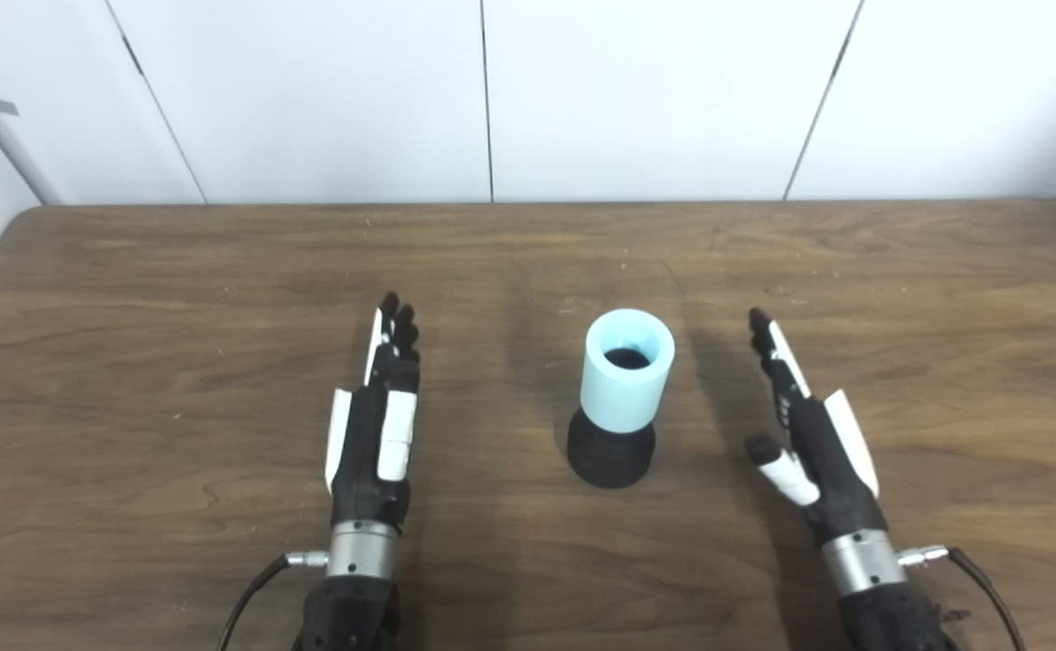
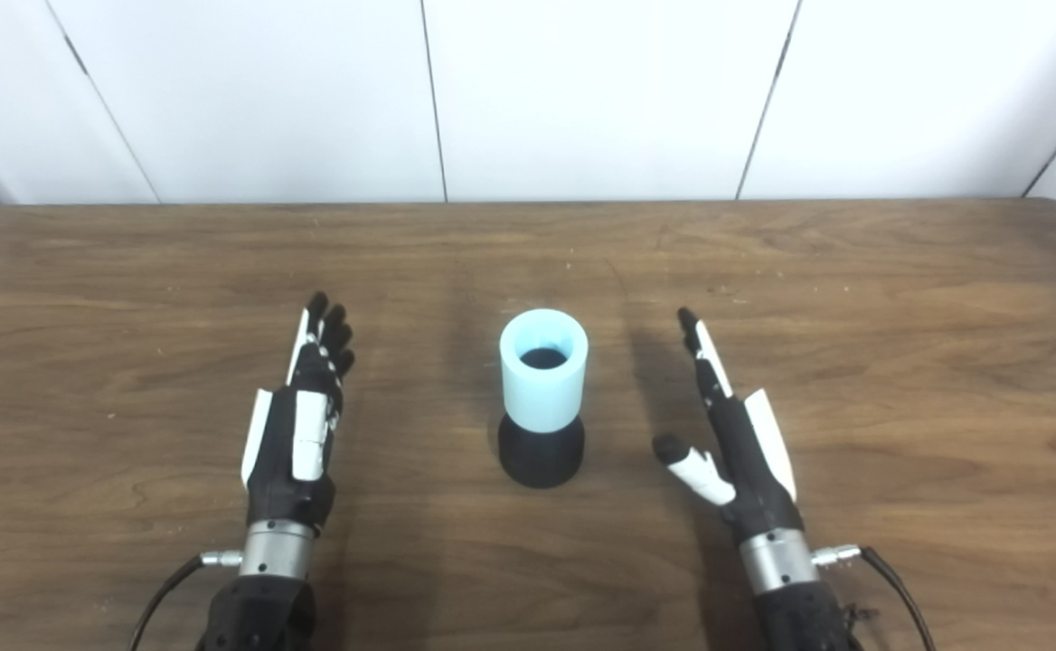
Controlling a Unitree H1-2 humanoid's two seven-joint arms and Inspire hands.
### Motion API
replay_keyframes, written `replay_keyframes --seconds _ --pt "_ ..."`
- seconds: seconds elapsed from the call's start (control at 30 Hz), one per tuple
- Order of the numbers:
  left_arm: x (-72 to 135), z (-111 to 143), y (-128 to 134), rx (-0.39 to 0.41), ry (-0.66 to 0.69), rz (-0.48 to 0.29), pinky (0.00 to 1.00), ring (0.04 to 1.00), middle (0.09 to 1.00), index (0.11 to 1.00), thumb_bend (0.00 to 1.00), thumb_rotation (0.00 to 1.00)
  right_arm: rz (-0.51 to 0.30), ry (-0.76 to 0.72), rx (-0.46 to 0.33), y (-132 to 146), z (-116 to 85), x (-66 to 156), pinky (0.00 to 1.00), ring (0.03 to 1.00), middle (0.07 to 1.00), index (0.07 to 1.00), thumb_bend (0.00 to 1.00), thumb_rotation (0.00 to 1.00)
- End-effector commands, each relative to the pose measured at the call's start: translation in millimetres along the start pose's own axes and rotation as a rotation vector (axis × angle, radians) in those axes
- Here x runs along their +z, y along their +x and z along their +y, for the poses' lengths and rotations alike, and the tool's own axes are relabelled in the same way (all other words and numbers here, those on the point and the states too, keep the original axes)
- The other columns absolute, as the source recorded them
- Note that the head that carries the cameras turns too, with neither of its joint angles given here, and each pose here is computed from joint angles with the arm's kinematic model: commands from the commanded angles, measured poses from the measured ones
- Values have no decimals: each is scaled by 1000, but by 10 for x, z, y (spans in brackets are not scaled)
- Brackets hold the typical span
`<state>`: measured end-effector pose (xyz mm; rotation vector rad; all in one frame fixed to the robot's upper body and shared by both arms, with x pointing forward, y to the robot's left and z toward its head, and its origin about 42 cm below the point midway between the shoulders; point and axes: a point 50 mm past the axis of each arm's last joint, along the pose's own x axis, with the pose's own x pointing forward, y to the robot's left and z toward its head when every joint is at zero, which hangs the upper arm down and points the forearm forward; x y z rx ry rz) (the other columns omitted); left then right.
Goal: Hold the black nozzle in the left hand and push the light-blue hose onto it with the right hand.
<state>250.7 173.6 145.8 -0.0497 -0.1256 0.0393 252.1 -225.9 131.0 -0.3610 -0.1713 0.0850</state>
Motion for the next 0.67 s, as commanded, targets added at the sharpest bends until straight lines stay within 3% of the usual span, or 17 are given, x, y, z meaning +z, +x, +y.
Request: replay_keyframes --seconds 0.0,0.33,0.63 --pt "81 8 49 -5 -60 -7 1000 1000 1000 1000 927 1000 -137 -1 -31 111 -59 171 1000 1000 1000 1000 871 1000" --pt "-6 74 74 -32 155 -62 1000 1000 1000 1000 898 1000 -89 149 -63 108 -18 134 1000 1000 1000 1000 809 1000" --pt "32 57 10 -63 217 -146 1000 1000 1000 1000 879 1000 -110 282 -82 109 15 161 1000 1000 1000 1000 808 1000"
